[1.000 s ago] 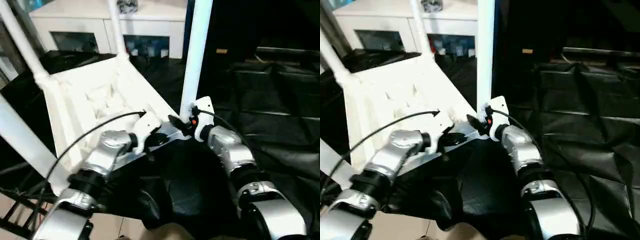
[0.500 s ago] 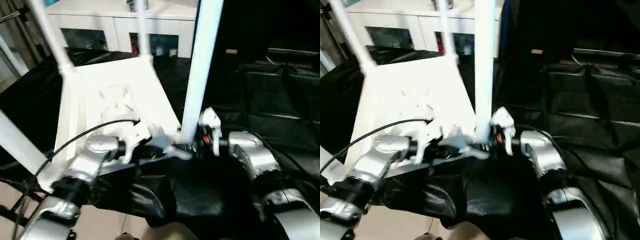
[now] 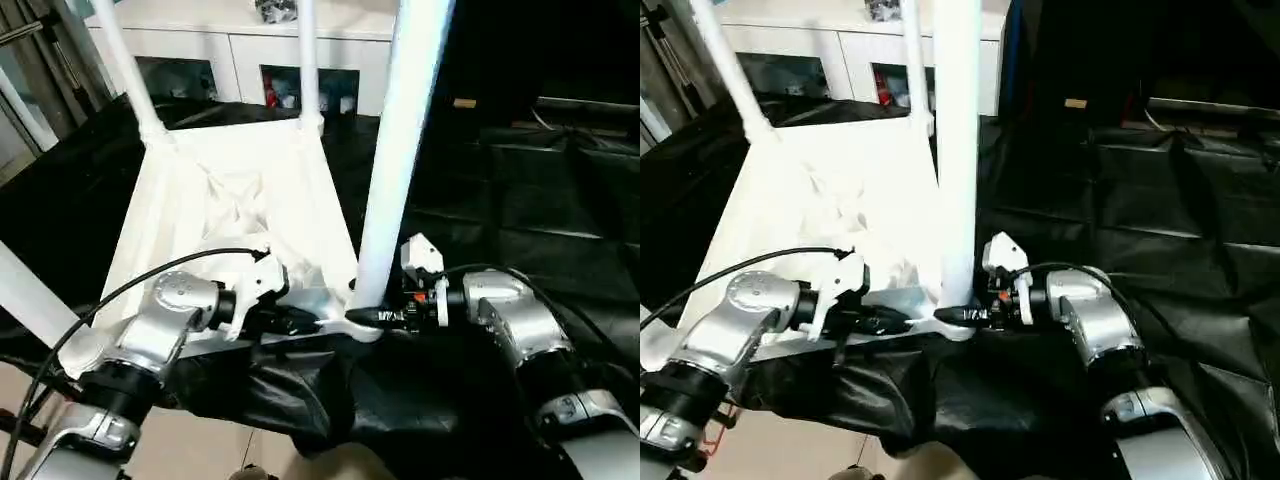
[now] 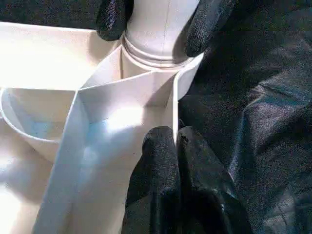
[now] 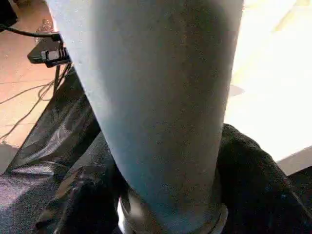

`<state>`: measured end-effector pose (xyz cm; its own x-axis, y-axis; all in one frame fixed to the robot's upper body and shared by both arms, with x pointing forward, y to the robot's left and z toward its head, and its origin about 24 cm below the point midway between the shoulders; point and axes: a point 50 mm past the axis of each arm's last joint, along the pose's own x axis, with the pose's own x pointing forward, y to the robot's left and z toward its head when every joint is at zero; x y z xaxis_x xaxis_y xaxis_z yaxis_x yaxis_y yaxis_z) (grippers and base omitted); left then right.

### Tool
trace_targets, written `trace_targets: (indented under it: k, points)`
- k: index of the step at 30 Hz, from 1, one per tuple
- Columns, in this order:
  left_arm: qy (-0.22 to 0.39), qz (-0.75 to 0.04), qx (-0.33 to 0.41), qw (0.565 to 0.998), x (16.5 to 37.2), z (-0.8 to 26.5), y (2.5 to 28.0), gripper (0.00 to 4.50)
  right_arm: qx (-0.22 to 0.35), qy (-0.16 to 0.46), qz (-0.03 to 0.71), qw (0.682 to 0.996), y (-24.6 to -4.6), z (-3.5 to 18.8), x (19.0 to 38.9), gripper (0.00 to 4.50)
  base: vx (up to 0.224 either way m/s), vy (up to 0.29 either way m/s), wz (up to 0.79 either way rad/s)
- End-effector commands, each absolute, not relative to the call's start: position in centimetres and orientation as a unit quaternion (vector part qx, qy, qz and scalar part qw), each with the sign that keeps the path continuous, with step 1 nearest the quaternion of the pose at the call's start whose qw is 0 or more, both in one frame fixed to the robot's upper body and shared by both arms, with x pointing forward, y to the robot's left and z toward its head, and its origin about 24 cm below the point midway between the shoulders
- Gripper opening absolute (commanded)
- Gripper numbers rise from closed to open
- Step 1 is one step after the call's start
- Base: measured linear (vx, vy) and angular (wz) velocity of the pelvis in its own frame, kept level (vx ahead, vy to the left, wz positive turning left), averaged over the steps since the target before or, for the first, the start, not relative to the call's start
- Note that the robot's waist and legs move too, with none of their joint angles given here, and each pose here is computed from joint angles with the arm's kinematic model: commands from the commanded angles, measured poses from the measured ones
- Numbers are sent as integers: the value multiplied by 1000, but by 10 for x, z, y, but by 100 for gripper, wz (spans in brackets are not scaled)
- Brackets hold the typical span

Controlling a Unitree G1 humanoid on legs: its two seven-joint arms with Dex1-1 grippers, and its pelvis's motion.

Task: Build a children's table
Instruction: Rotate leg to tighten

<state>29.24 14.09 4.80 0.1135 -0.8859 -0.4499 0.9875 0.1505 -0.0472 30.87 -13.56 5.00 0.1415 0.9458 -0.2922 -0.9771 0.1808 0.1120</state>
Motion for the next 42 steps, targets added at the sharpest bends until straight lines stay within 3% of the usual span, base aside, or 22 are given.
trace_targets:
  k: [1,4,11,18,24,26,28,31,36,42]
  points:
    - [171,-653,136,725,291,55,135,0,-45,153,654,740,-132,49,304,241,0,0,0]
    - [165,-645,138,733,293,55,133,0,-36,149,646,748,-129,47,304,238,0,0,0]
    - [145,-546,138,814,320,57,110,0,4,158,488,858,-108,29,324,237,0,0,0]
    - [145,-485,139,851,335,59,80,0,21,189,360,914,-82,14,334,236,0,0,0]
    - [144,-471,136,860,337,59,64,0,1,185,369,911,-60,16,334,236,0,0,0]
    - [141,-480,138,855,335,59,63,0,20,178,367,913,-57,20,337,306,0,0,0]
    - [141,-484,136,853,334,58,64,0,28,176,371,911,-58,22,338,307,0,0,0]
    - [140,-491,138,849,333,58,68,0,27,171,379,909,-59,24,339,347,0,0,0]
    - [133,-513,137,837,329,59,81,0,-6,143,429,892,-67,31,338,392,0,0,0]
    - [132,-565,132,803,318,60,101,0,-25,126,533,836,-94,39,328,392,0,0,0]
